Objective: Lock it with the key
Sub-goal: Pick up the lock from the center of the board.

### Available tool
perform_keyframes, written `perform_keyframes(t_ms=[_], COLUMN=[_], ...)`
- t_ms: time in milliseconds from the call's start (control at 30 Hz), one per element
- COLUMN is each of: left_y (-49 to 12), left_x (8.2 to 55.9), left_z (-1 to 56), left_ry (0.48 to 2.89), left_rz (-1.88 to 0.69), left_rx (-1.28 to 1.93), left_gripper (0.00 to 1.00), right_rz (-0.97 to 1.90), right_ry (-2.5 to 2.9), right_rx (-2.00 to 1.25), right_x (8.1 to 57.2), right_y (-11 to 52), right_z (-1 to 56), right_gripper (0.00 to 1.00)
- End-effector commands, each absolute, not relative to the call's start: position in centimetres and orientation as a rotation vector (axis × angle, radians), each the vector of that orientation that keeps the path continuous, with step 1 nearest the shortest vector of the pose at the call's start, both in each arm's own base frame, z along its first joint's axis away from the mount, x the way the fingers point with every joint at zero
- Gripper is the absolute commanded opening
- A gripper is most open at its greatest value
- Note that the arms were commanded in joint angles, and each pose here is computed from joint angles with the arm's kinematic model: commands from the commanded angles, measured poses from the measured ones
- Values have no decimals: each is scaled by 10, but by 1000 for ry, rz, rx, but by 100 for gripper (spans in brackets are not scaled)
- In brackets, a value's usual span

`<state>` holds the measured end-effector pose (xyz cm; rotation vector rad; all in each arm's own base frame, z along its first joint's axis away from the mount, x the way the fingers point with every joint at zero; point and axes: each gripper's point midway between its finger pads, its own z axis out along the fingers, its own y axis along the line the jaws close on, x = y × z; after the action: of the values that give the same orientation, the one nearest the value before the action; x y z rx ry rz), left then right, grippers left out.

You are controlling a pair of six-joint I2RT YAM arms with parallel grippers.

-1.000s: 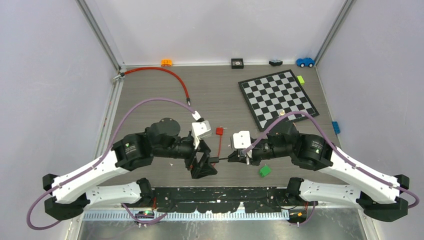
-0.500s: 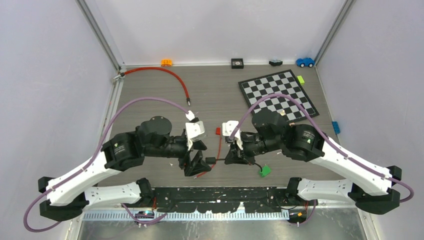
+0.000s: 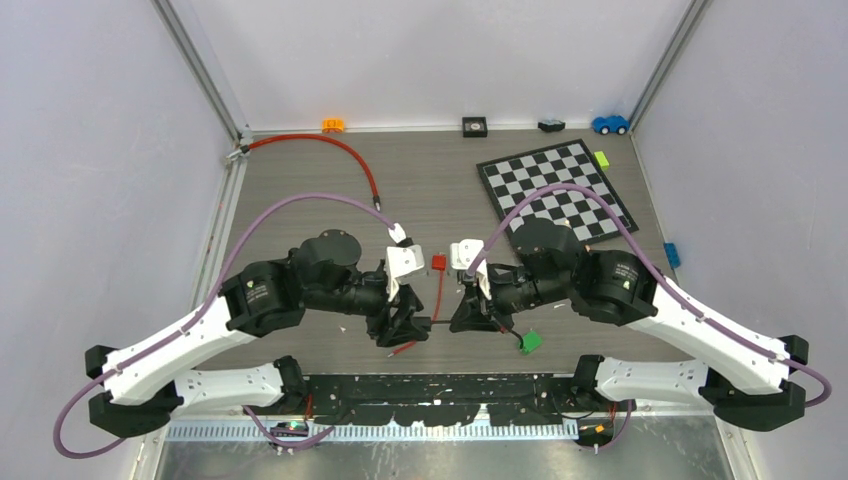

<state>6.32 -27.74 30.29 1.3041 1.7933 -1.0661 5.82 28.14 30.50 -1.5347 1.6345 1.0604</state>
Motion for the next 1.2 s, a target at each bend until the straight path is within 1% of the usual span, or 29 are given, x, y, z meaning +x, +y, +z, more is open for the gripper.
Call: perform_keyframes(t_ms=[0,100,200,267,333,433,467,667,700,800,833,933,967,1000,1067,1167], left_y=[-287,-290,-293,-294,-295,-295,-294,-290,-289,-286,-285,-279,-277,-275,-267,-252], left_x=[58,56,55,55,54,53,53,51,53,56,57,62,62,63,66,76], left_z=[313,312,312,311,310,307,306,302,301,299,298,298,299,300,301,297], left_ry=[1735,1737,1740,1743,1749,1762,1767,1783,1788,1780,1773,1750,1740,1731,1715,1731], left_rz=[-1138,-1156,-1170,-1173,-1176,-1179,-1178,-1170,-1161,-1137,-1131,-1103,-1098,-1092,-1071,-998], left_rx=[1316,1325,1337,1342,1347,1354,1354,1357,1350,1326,1317,1279,1268,1252,1213,1130], left_gripper=[52,43,40,35,27,4,0,0,0,0,0,0,0,0,0,0], right_rz=[1117,1120,1123,1122,1123,1118,1117,1095,1087,1058,1054,1035,1028,1022,1010,971], right_ry=[1542,1546,1549,1552,1554,1555,1552,1548,1540,1511,1489,1458,1449,1439,1414,1400], right_rx=[-1484,-1482,-1480,-1479,-1477,-1473,-1470,-1444,-1435,-1385,-1368,-1321,-1305,-1287,-1258,-1214], right_x=[55,55,55,55,55,56,56,60,61,67,68,71,72,73,74,78], right_y=[287,287,287,287,287,287,286,285,284,282,281,275,272,270,265,255], right_z=[331,331,331,330,330,329,330,329,330,331,334,337,338,338,339,338], right_gripper=[1,1,1,1,1,1,1,2,5,21,29,56,64,69,73,74])
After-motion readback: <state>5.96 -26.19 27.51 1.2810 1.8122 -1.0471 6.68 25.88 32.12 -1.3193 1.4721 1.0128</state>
